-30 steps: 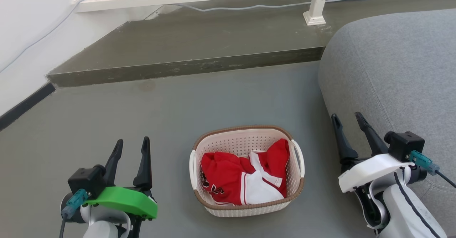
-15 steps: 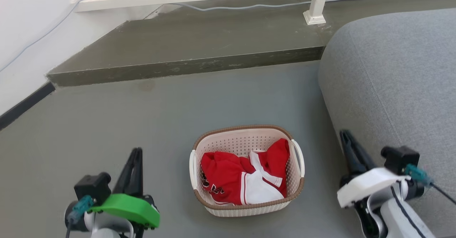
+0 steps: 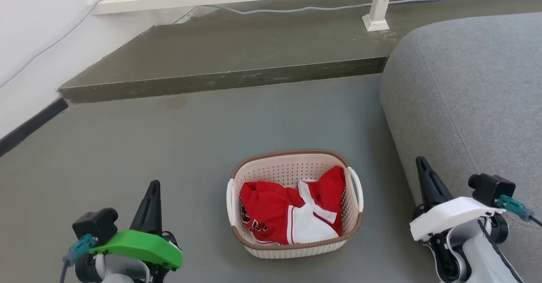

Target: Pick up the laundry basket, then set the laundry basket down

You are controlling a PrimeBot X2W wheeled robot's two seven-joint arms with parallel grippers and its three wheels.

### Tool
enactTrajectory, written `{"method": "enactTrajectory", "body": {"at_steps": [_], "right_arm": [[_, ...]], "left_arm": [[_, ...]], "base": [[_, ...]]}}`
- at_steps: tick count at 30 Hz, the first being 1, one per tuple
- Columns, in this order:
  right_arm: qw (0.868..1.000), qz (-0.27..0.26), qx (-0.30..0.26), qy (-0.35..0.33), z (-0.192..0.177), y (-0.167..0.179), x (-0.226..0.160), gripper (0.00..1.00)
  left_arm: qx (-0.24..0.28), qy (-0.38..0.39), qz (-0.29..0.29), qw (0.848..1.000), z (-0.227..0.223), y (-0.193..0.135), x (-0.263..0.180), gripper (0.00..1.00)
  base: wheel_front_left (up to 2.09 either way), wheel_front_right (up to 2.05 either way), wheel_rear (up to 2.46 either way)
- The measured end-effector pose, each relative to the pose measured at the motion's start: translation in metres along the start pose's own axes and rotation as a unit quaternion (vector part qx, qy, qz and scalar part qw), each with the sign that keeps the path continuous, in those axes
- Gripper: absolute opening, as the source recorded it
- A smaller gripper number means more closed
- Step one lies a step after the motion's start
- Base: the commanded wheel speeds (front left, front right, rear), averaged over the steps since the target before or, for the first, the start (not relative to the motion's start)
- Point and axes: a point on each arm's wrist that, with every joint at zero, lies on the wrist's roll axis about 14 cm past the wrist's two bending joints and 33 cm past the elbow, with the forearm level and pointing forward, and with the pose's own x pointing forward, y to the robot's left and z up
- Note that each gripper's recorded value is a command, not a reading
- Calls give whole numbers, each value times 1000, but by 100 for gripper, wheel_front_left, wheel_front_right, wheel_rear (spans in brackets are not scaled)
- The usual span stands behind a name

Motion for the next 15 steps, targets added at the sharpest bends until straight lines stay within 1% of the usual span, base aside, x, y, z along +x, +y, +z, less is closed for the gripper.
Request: {"method": "enactTrajectory", "body": {"at_steps": [5, 15], "right_arm": [[999, -9, 39, 3, 0, -3, 0, 0], [995, -25, 94, 7, 1, -10, 1, 0]], "left_arm": [[-31, 5, 11, 999, 0, 5, 0, 0], [-81, 7, 27, 996, 2, 14, -1, 0]], "base": [[0, 0, 0], [0, 0, 0]]}}
